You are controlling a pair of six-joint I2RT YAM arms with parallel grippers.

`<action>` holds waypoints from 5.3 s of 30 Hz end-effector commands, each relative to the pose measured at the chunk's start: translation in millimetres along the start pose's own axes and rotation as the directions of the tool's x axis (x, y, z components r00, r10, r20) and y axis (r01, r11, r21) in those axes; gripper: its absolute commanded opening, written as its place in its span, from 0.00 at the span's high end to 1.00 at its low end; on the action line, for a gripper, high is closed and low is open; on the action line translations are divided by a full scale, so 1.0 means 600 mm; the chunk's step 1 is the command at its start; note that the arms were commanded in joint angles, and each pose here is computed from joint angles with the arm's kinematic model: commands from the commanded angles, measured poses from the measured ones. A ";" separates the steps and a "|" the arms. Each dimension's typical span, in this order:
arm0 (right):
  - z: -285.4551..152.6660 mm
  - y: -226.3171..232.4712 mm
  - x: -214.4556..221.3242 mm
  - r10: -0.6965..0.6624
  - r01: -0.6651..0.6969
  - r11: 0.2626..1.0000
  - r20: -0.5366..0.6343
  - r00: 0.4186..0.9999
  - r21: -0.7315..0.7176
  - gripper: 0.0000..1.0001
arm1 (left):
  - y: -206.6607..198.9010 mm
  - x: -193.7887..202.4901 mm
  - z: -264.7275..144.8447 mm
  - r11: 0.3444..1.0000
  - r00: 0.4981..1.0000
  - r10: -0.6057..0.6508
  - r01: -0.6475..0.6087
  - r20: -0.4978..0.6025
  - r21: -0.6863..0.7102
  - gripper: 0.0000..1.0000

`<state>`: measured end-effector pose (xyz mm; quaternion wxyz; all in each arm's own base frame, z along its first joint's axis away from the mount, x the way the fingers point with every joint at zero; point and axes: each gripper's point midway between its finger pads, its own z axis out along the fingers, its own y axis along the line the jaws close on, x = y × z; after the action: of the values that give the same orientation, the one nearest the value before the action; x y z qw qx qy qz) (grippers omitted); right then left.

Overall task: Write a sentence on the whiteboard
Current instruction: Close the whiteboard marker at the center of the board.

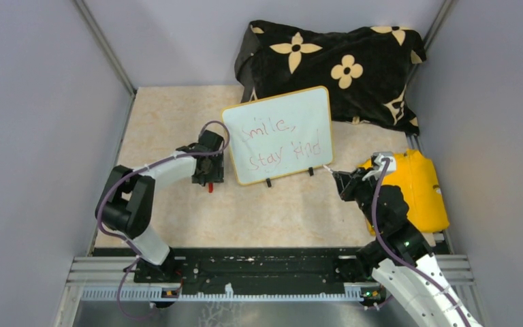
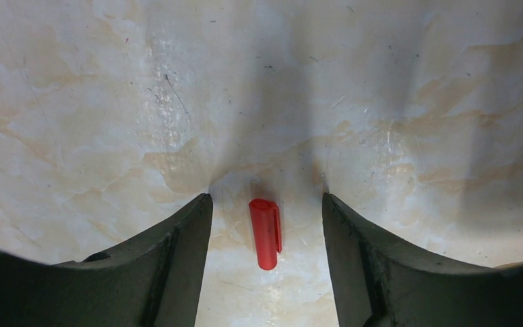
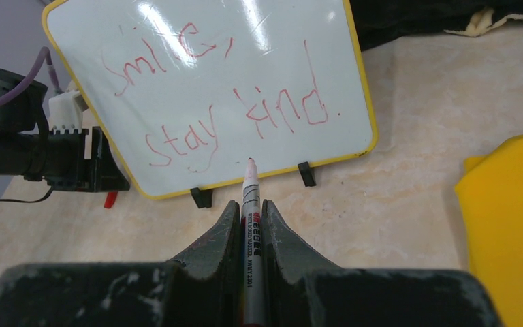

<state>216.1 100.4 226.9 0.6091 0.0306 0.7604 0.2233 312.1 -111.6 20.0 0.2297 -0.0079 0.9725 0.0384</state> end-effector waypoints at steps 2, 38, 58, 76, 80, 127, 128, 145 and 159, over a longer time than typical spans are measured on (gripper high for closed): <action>-0.003 0.011 -0.021 0.012 -0.011 1.000 0.051 0.999 -0.023 1.00 | 0.024 0.062 0.012 0.997 0.990 0.039 -0.048 -0.133 -0.067 0.36; -0.006 0.013 -0.025 0.017 -0.015 0.999 0.064 0.998 -0.033 1.00 | 0.036 0.116 0.008 0.999 0.977 0.007 -0.016 -0.212 -0.040 0.54; -0.008 0.012 -0.027 0.018 -0.016 0.999 0.070 0.997 -0.030 1.00 | 0.035 0.119 0.012 0.999 0.975 0.019 -0.028 -0.223 -0.039 0.73; -0.007 0.013 -0.027 0.019 -0.017 0.999 0.072 0.997 -0.034 1.00 | 0.034 0.130 0.000 1.000 0.974 -0.007 0.002 -0.228 -0.023 0.62; -0.008 0.013 -0.027 0.019 -0.017 0.999 0.071 0.997 -0.036 1.00 | 0.033 0.134 0.005 1.000 0.970 0.000 -0.006 -0.242 -0.024 0.68; 0.045 0.230 -0.254 0.101 0.002 0.951 0.318 0.943 -0.309 1.00 | -0.052 -0.130 -0.523 0.597 0.628 -0.548 -0.169 0.552 0.785 1.00; 0.038 0.250 -0.266 0.098 0.019 0.946 0.342 0.934 -0.323 1.00 | -0.056 -0.133 -0.535 0.576 0.624 -0.559 -0.182 0.547 0.797 1.00; -0.064 0.320 -0.139 -0.157 0.313 0.918 0.501 0.851 -0.243 1.00 | -0.101 -0.146 -0.633 0.178 0.627 -0.719 -0.249 0.298 0.952 1.00; -0.088 0.355 -0.129 -0.084 0.315 0.887 0.555 0.828 -0.336 1.00 | -0.099 -0.134 -0.644 0.055 0.643 -0.746 -0.201 0.174 0.978 1.00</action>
<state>147.4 247.6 356.6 0.7938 -0.1436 0.5352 0.2505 222.2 -203.6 388.8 0.5171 -0.0485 0.5738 -0.6333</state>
